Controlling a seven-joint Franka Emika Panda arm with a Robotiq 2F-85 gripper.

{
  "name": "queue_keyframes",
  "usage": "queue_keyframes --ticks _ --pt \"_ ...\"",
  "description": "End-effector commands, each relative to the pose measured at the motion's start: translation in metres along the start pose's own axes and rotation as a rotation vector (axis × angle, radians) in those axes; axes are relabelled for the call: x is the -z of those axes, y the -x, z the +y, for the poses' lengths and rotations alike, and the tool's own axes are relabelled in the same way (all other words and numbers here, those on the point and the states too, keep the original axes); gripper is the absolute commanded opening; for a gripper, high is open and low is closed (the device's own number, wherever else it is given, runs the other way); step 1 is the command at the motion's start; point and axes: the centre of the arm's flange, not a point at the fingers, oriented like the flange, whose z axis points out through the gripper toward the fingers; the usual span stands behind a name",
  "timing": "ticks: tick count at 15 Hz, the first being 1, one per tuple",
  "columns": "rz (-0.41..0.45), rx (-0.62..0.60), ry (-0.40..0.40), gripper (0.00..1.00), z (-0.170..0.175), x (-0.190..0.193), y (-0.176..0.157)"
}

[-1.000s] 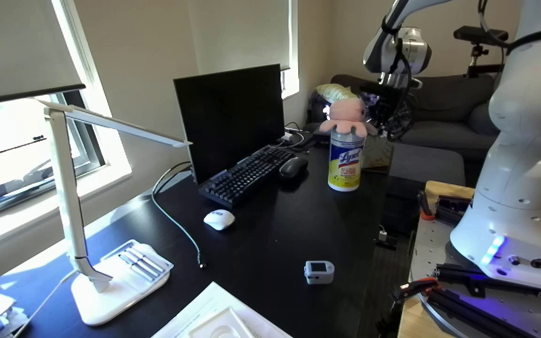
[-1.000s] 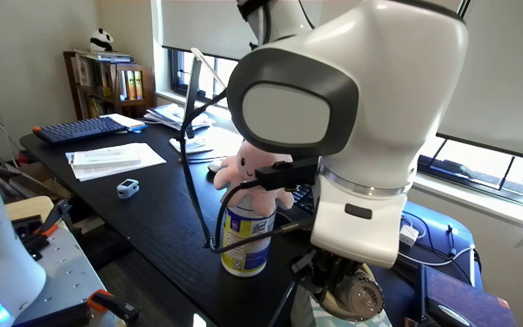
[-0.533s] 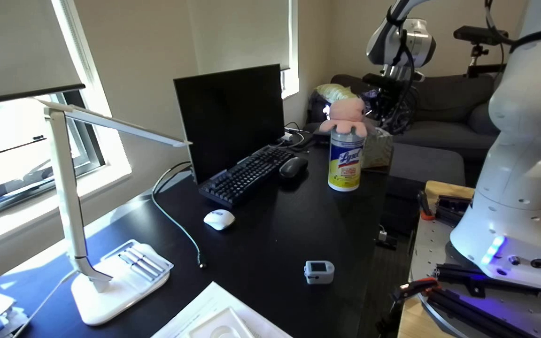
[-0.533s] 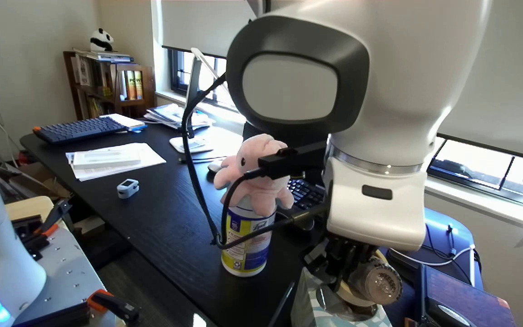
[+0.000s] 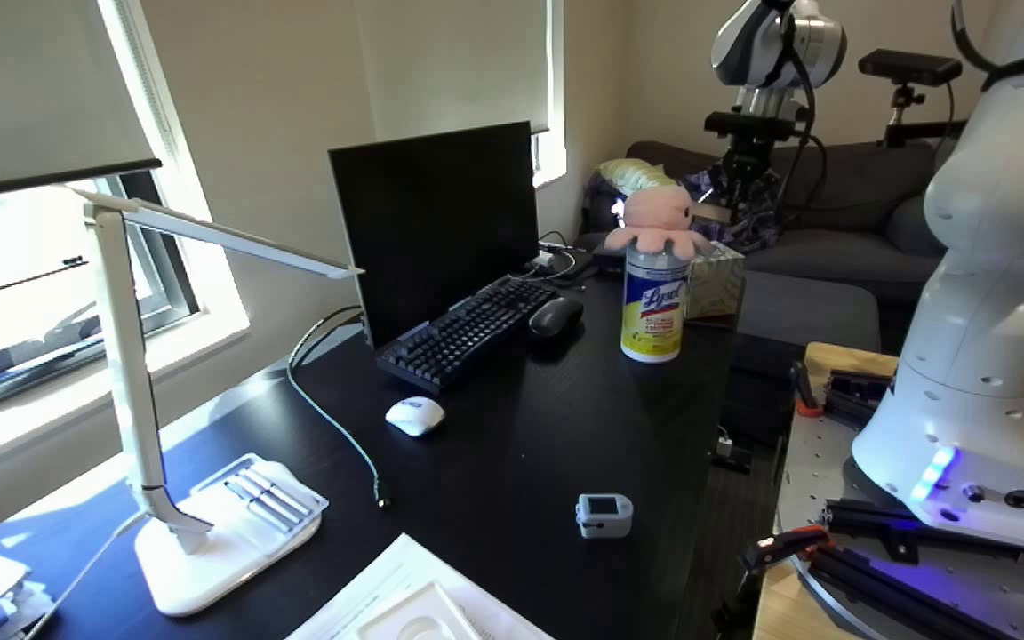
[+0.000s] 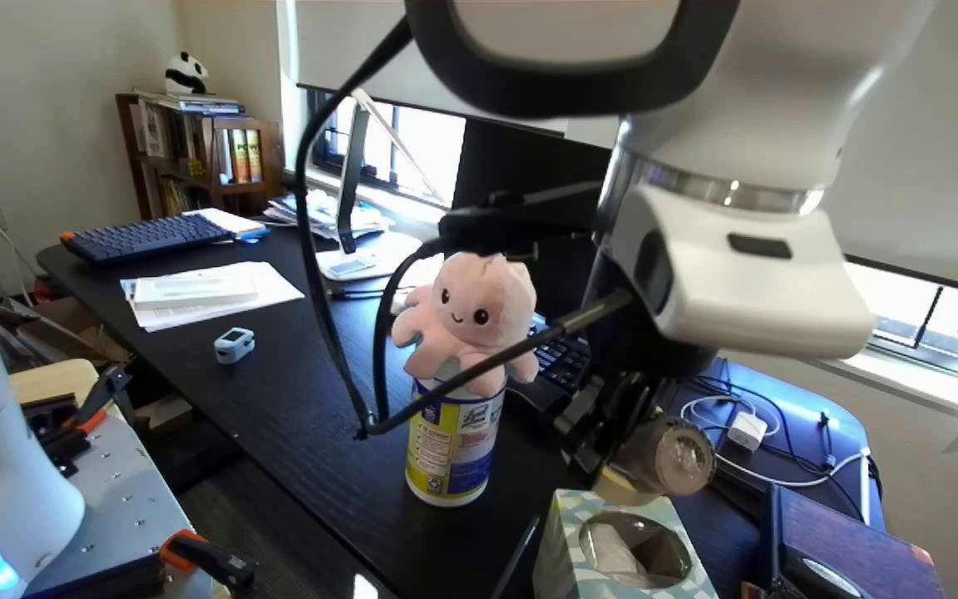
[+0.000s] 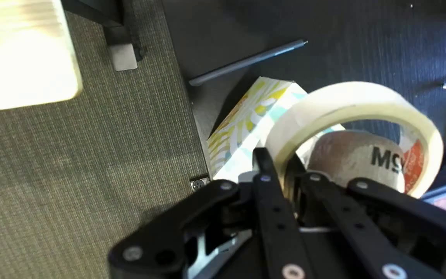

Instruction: Place object on top of the box to the right on top of the pink doll

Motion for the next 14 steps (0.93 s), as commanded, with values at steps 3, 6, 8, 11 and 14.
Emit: queue_keyframes --ticks 3,6,8,11,14 --pt "0.027 0.195 0.005 0.07 0.002 0.108 0.002" --pt "0.056 0.329 -0.019 0.07 0.004 0.153 0.023" --pt "0.068 0.435 -0.03 0.07 0.004 0.169 0.046" --pt "0.074 0.586 -0.04 0.07 0.002 0.183 0.081" --pt "0.075 0.73 -0.033 0.07 -0.009 0.181 0.114"
